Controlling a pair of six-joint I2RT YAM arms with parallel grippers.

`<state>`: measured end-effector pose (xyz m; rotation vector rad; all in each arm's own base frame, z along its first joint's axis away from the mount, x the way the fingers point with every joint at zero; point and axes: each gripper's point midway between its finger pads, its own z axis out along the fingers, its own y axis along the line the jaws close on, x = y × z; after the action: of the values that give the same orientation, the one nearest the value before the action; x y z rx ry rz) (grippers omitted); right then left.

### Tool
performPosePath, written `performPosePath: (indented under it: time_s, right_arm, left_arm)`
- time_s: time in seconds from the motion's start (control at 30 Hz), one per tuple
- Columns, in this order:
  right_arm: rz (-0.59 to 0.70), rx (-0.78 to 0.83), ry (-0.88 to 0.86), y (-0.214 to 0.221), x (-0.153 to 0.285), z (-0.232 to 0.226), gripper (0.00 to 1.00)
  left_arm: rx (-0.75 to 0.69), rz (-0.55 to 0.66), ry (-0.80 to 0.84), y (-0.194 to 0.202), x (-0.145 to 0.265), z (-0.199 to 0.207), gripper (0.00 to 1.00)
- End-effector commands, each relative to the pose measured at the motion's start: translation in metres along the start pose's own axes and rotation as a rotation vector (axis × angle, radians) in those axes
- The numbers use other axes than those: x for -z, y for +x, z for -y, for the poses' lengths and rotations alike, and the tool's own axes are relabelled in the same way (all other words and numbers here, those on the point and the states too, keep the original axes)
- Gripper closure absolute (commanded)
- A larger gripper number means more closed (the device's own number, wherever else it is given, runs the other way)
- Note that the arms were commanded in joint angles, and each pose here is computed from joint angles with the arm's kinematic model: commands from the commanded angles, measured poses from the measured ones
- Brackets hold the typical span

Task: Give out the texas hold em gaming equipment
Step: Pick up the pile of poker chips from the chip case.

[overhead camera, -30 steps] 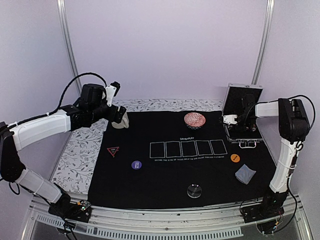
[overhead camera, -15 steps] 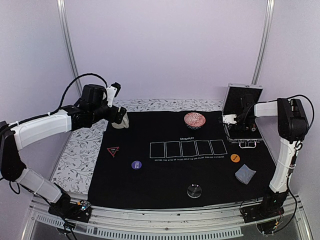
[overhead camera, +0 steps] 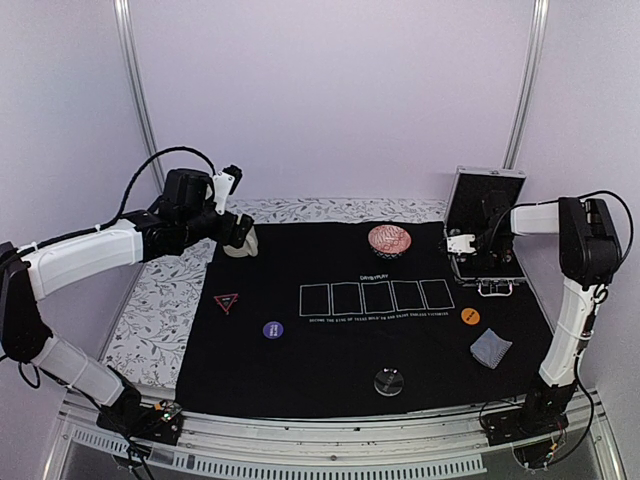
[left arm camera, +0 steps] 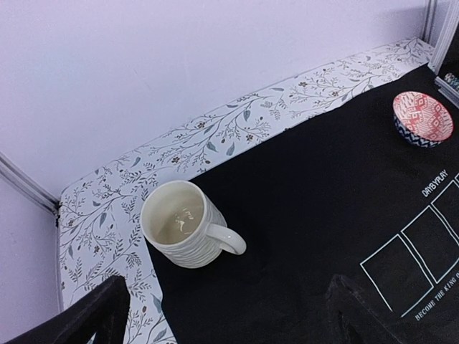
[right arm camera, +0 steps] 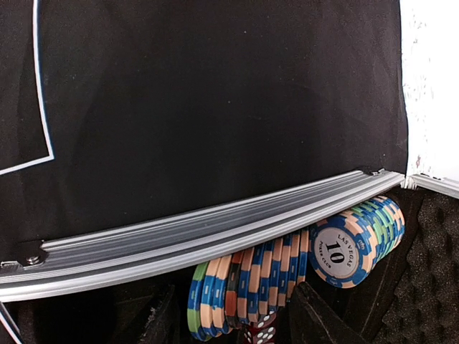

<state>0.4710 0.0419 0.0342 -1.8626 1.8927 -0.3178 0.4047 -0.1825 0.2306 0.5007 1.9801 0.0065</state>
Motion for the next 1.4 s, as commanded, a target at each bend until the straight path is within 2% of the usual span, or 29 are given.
performPosePath:
  time_s: [0.0,0.27,0.63,0.87,1.03,1.23,1.37]
  right_arm:
    - [-0.038,-0.013,-0.175,0.005,-0.017,-0.045,0.47]
    - [-0.094,-0.004,-0.092,0.011,-0.032,-0.024,0.42]
    - [-0.11,-0.042,-0.064,0.01,-0.046,-0.006,0.45]
    - [-0.122,-0.061,-0.039,0.011,-0.044,0.004,0.64]
    - [-0.138,-0.06,-0.016,0.01,-0.032,0.01,0.74]
    - [-0.144,-0.053,0.025,0.005,-0.007,0.024,0.96]
    - [-0.155,-0.068,0.054,0.005,0.014,0.034,0.97]
  left_arm:
    - [0.002,0.007,0.002,0.0,-0.001,-0.003,0.02]
    - [0.0,0.004,0.006,0.001,-0.002,-0.002,0.02]
    - [-0.003,-0.002,0.008,0.003,-0.004,-0.001,0.02]
    - [-0.003,-0.001,0.009,0.003,-0.003,-0.001,0.02]
    - [-0.001,0.0,0.013,0.003,-0.003,0.0,0.02]
    - [0.002,0.01,0.017,0.0,-0.001,0.0,0.02]
    - [0.005,0.017,0.016,-0.003,0.002,-0.001,0.02]
